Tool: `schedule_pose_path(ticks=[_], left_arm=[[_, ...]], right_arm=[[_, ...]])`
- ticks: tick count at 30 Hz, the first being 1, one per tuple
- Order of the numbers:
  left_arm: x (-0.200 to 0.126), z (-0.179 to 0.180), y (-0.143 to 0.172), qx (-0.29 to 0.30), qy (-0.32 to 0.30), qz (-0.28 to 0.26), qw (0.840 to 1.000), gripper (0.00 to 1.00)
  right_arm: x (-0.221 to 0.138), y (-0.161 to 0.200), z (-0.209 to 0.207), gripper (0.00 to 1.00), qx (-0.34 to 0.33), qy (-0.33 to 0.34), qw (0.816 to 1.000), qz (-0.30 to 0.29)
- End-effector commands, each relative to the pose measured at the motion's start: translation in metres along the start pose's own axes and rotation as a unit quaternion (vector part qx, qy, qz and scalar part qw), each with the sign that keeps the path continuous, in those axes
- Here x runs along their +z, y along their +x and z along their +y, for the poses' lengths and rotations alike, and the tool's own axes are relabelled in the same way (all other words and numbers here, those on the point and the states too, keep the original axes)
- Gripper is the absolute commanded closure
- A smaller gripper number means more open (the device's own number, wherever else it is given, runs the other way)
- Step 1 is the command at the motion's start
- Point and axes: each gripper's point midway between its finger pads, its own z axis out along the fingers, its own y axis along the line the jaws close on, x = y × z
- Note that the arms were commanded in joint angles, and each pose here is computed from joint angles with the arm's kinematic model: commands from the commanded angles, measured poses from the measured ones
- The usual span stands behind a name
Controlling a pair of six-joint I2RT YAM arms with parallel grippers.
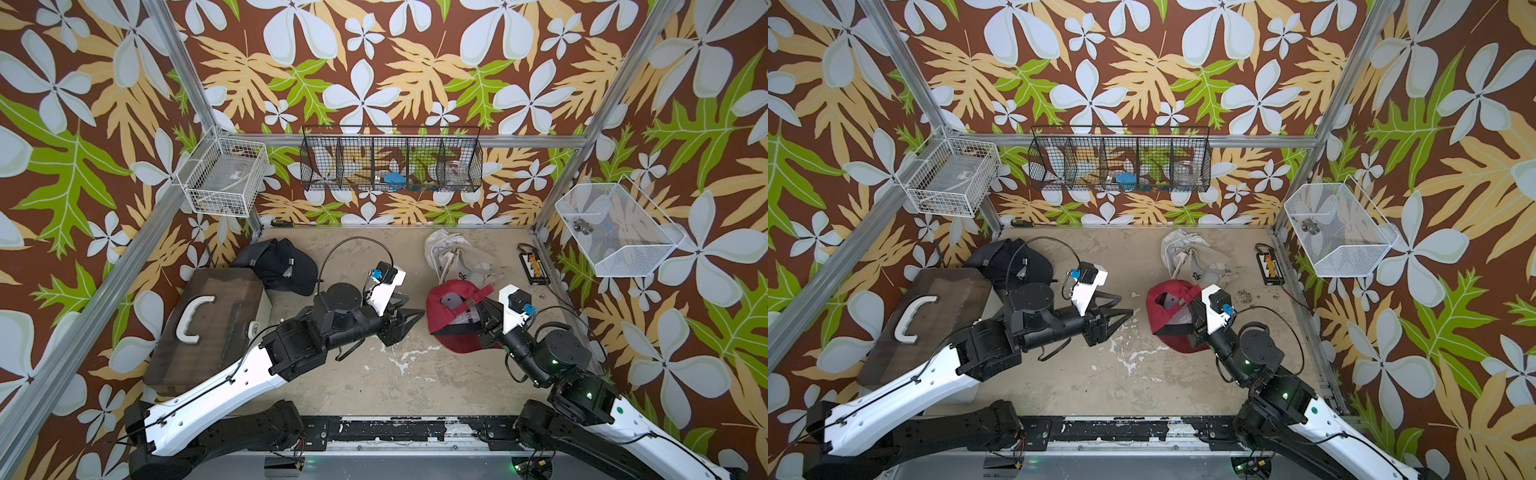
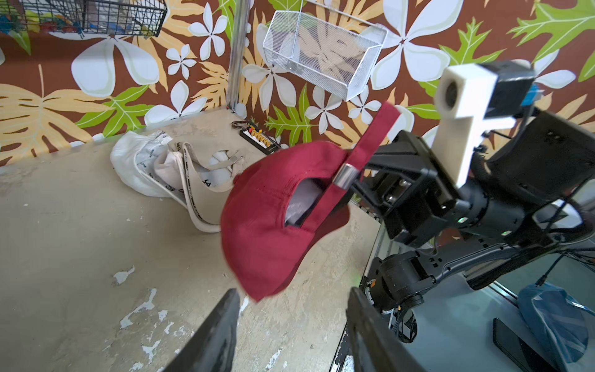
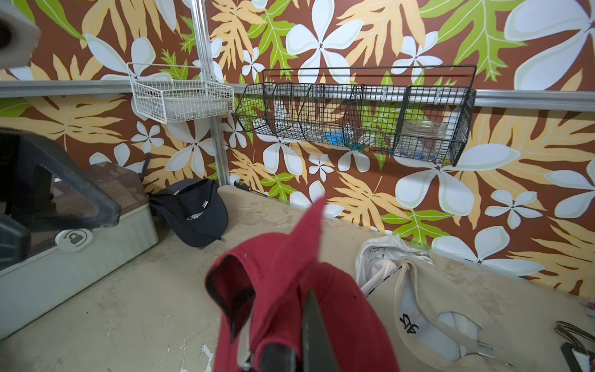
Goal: Open the adjustable buckle of the baseball cap
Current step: Pick up the baseball cap, then open the adjustable buckle on the baseball cap.
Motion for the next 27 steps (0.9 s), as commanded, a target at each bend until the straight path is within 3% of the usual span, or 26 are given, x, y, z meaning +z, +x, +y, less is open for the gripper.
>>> schedule_pose_path(ticks=[1,12,27], left_arm=[[0.001,-0.015,-0.014,0.005,0.037,-0.02,0.999,0.44],[0.019,-0.035,-0.021,0.019,0.071,-0.009,0.997,0.44],[0.048,-0.051,-0.007,0.026,0.096,0.023,0.995,0.44]], right_arm=[[0.002,0.003,0.014,1.0,0.011,-0.038,0.999,0.004],[0.004,0.016,0.041,1.0,0.025,-0.111,0.993,0.015],[0.004,0.022,0.064,1.0,0.039,-0.174,0.984,0.025]])
